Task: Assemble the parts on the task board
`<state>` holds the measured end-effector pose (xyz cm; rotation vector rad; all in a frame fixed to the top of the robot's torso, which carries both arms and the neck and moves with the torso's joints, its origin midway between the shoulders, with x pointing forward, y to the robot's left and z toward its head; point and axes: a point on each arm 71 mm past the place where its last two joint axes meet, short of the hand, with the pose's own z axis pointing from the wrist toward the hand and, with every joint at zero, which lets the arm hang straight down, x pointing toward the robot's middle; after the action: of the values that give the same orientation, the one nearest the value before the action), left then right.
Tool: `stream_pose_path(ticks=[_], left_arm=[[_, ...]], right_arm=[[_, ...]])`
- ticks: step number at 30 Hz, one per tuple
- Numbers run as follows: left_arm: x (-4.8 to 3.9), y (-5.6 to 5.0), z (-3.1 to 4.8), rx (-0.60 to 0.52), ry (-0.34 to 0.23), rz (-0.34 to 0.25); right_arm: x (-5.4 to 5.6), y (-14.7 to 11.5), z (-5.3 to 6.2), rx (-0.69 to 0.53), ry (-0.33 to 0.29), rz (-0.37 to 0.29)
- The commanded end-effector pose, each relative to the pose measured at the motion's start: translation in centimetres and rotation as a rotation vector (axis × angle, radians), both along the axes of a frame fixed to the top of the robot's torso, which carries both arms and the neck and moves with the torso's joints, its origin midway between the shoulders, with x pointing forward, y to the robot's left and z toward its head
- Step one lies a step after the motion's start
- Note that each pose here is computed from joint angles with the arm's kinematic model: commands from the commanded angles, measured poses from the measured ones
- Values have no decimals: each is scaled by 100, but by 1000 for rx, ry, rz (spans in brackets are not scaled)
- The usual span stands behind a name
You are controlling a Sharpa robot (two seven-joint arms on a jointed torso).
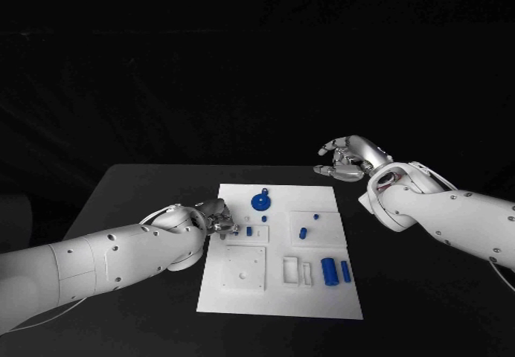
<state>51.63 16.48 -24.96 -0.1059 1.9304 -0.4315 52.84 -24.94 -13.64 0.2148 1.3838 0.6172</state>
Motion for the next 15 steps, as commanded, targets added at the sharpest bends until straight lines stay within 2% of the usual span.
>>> stream_pose_path(ticks=[1,15], left_arm=[[-9,-21,-9,24,-2,-21],[-24,-14,-31,39,16,-29]], right_arm=[[-3,10,-4,-5,4,13],[-2,2,-6,-5,5,12]])
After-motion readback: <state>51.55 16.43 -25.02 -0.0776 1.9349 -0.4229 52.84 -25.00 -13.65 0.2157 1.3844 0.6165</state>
